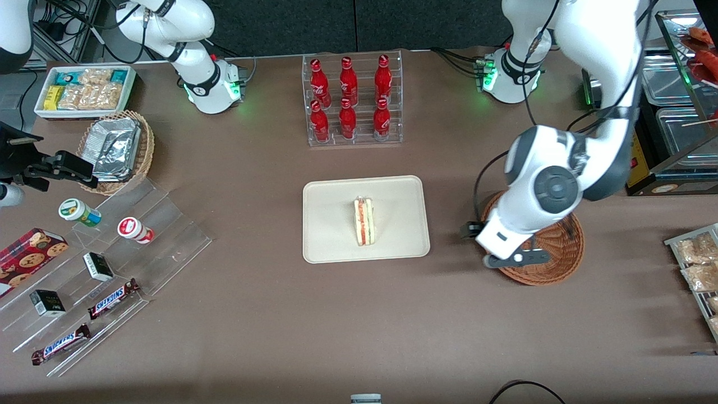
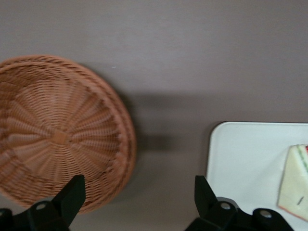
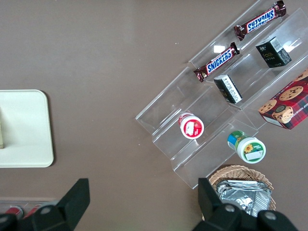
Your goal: Place sandwich from basket to tray
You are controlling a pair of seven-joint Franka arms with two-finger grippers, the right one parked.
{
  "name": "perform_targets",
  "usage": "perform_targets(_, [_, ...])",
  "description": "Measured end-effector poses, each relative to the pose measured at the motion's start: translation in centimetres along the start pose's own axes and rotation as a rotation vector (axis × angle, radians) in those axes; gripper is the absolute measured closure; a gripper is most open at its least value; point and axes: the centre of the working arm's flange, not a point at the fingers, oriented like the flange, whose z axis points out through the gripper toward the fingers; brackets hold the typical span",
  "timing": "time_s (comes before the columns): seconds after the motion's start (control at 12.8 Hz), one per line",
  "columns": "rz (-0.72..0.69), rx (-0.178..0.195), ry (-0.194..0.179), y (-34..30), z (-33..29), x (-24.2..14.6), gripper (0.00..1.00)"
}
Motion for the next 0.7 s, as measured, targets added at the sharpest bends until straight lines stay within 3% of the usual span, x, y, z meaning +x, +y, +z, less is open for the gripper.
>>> perform_targets(0.23, [-0.04,-0.006,0.004,-5.8,-3.1,-1.4,0.0])
perform_targets(0.39, [0.012,0.0,-0.026,-8.7,-6.4,-3.3,0.0])
perform_targets(0.7, [0.088,0.001,-0.041,-12.0,-12.5,-6.9,0.0])
